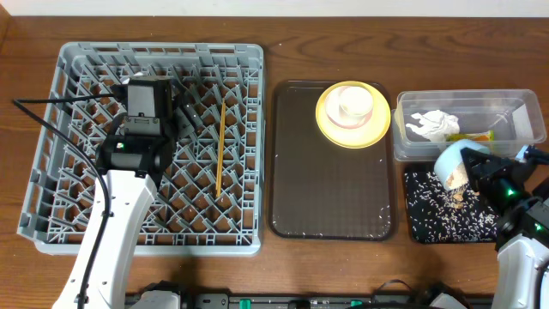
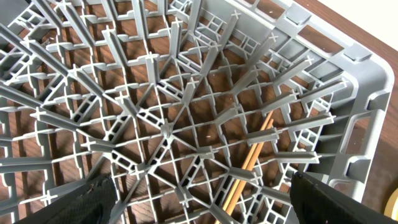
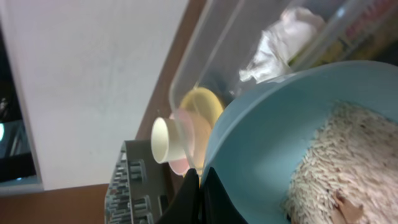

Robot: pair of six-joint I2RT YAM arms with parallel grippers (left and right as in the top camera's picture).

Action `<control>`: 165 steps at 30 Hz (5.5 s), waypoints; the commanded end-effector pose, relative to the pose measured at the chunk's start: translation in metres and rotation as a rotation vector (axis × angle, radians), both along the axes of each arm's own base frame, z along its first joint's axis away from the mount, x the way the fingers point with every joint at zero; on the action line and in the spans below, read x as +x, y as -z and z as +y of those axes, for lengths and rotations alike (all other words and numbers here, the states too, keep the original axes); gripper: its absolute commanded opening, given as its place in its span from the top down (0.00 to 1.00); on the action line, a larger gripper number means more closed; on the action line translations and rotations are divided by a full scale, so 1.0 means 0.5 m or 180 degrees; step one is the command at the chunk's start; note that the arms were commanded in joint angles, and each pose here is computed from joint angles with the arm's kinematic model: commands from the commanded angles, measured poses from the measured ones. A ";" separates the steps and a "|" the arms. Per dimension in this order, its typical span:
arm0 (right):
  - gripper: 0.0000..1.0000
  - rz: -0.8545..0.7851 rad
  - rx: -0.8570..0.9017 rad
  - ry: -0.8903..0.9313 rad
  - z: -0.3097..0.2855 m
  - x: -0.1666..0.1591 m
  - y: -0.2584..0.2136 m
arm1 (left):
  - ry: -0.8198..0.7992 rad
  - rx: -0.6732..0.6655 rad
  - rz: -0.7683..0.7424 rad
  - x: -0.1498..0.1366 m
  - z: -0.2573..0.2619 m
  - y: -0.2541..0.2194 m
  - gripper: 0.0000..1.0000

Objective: Sort waste into correct bins and load items into the dishwasher rack
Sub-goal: 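Tilt the plate with the right gripper to dump rice onto black tray, then carry the empty plate back and set it on the brown tray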

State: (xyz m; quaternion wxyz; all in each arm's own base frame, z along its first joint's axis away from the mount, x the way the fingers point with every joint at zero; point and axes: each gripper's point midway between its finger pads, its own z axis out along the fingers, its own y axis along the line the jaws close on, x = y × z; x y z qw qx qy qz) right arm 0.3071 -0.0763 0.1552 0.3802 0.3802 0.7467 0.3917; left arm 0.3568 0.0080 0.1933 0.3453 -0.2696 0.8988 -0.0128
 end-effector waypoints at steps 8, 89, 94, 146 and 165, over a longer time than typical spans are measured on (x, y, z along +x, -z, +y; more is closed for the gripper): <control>0.99 -0.0431 0.0236 -0.0431 0.034 -0.009 -0.062 | -0.0006 0.0004 -0.0036 0.003 0.002 -0.009 0.09; 0.99 -0.0676 0.0556 -0.0297 0.003 -0.004 -0.124 | -0.0006 0.0004 -0.0036 0.003 0.002 -0.009 0.09; 0.99 -0.0529 0.0848 -0.0345 0.020 -0.013 -0.115 | -0.0006 0.0004 -0.0036 0.003 0.002 -0.009 0.09; 0.99 -0.1032 -0.0992 -0.2258 0.555 -0.006 -0.102 | -0.0006 0.0004 -0.0036 0.003 0.002 -0.009 0.09; 0.99 -0.0264 -0.2671 -0.2478 0.604 -0.080 0.093 | -0.0006 0.0004 -0.0036 0.003 0.002 -0.009 0.09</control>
